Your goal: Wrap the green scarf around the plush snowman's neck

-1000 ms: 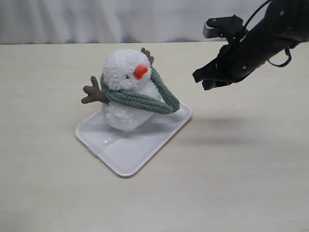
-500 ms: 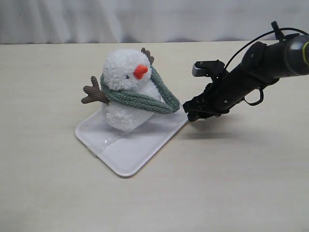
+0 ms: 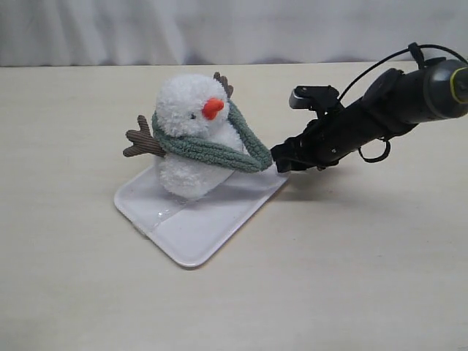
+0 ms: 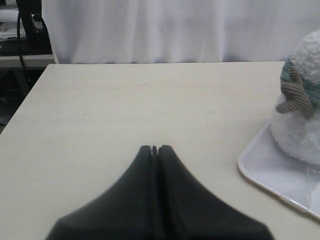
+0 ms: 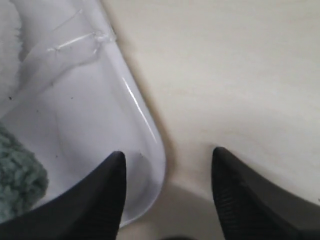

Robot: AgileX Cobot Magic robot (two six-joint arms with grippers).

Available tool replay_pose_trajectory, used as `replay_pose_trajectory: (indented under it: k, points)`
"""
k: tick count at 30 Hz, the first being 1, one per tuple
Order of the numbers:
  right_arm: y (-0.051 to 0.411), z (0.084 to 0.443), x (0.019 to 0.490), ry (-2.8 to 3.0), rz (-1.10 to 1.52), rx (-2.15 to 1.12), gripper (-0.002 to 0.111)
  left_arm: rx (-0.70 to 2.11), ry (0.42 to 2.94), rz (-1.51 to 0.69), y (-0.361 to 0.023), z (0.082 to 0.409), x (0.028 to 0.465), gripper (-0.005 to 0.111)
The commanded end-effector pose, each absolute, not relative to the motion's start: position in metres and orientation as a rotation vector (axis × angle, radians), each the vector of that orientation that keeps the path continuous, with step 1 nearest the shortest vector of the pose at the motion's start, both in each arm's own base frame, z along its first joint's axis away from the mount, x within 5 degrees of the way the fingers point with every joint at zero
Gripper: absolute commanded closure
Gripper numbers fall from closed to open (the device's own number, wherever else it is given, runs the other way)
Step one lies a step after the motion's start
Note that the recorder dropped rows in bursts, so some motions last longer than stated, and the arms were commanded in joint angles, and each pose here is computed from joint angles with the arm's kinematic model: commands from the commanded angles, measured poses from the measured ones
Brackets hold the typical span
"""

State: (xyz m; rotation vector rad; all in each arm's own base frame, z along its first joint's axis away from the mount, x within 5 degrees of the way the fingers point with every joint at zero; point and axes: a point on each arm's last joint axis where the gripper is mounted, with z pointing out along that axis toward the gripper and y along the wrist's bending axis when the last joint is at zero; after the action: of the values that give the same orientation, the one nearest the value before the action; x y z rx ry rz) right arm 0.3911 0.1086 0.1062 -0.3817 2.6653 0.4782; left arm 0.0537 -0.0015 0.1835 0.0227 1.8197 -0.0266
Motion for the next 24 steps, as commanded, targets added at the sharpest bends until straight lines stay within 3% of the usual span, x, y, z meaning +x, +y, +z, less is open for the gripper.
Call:
replay_pose_trajectory:
  k: [1,4,12,24]
  points:
    - [0.110,0.100,0.391,2.668,0.507,-0.400,0.058,0.015,1.808,-0.031,-0.001,0.184,0.054,0.107]
    - [0.110,0.100,0.391,2.668,0.507,-0.400,0.063,0.015,1.808,-0.031,-0.001,0.184,0.054,0.107]
    - [0.112,0.100,0.386,2.696,0.554,-0.457,0.104,0.015,1.808,-0.031,-0.001,0.184,0.054,0.107]
    - [0.095,0.100,0.382,2.635,0.388,-0.090,0.104,0.015,1.808,-0.031,-0.001,0.184,0.054,0.107]
